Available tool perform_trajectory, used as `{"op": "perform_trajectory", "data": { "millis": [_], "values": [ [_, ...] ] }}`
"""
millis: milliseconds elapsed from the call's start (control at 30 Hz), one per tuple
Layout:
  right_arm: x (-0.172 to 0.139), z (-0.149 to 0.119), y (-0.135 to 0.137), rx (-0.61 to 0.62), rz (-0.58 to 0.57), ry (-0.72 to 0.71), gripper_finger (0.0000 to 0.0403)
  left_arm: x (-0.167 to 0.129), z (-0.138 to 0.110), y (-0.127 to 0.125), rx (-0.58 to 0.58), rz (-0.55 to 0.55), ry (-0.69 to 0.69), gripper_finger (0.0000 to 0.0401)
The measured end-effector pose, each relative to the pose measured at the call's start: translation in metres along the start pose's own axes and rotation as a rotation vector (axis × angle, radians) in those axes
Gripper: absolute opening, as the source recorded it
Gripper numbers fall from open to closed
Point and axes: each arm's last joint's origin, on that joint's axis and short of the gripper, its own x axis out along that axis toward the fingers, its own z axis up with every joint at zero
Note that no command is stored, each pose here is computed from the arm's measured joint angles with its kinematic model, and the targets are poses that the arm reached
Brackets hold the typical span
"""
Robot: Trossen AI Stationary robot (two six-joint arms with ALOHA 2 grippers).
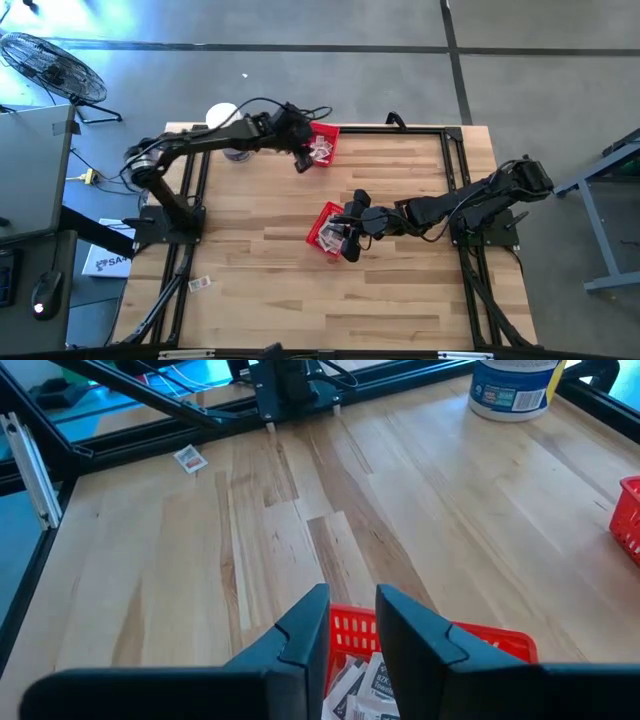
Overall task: Pick & Place First Aid Supplies
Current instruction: Put the white ointment pack into the top red bin
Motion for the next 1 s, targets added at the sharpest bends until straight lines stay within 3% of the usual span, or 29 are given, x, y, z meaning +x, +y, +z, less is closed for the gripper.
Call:
{"op": "perform_trajectory", "data": {
  "millis": [167, 267, 567, 733, 900, 1000],
  "values": [
    [0.0, 0.0, 0.0, 0.0, 0.0, 0.0, 0.0078, -0.03, -0.001, -0.006, -0.092, -0.138, 0.027, 0.0131],
    [0.0, 0.0, 0.0, 0.0, 0.0, 0.0, 0.0078, -0.038, -0.011, -0.009, -0.121, -0.191, 0.133, 0.0131],
    [0.0, 0.0, 0.0, 0.0, 0.002, 0.001, 0.0078, -0.052, -0.051, -0.072, 0.035, -0.334, 0.481, 0.0131],
    [0.0, 0.0, 0.0, 0.0, 0.002, 0.001, 0.0078, -0.051, -0.071, -0.095, 0.077, -0.276, 0.568, 0.0131],
    [0.0, 0.0, 0.0, 0.0, 0.002, 0.002, 0.0078, -0.051, -0.079, -0.109, 0.001, -0.213, 0.558, 0.0131],
    [0.0, 0.0, 0.0, 0.0, 0.003, 0.001, 0.0078, -0.053, -0.08, -0.117, 0.017, -0.179, 0.533, 0.0131]
  ]
}}
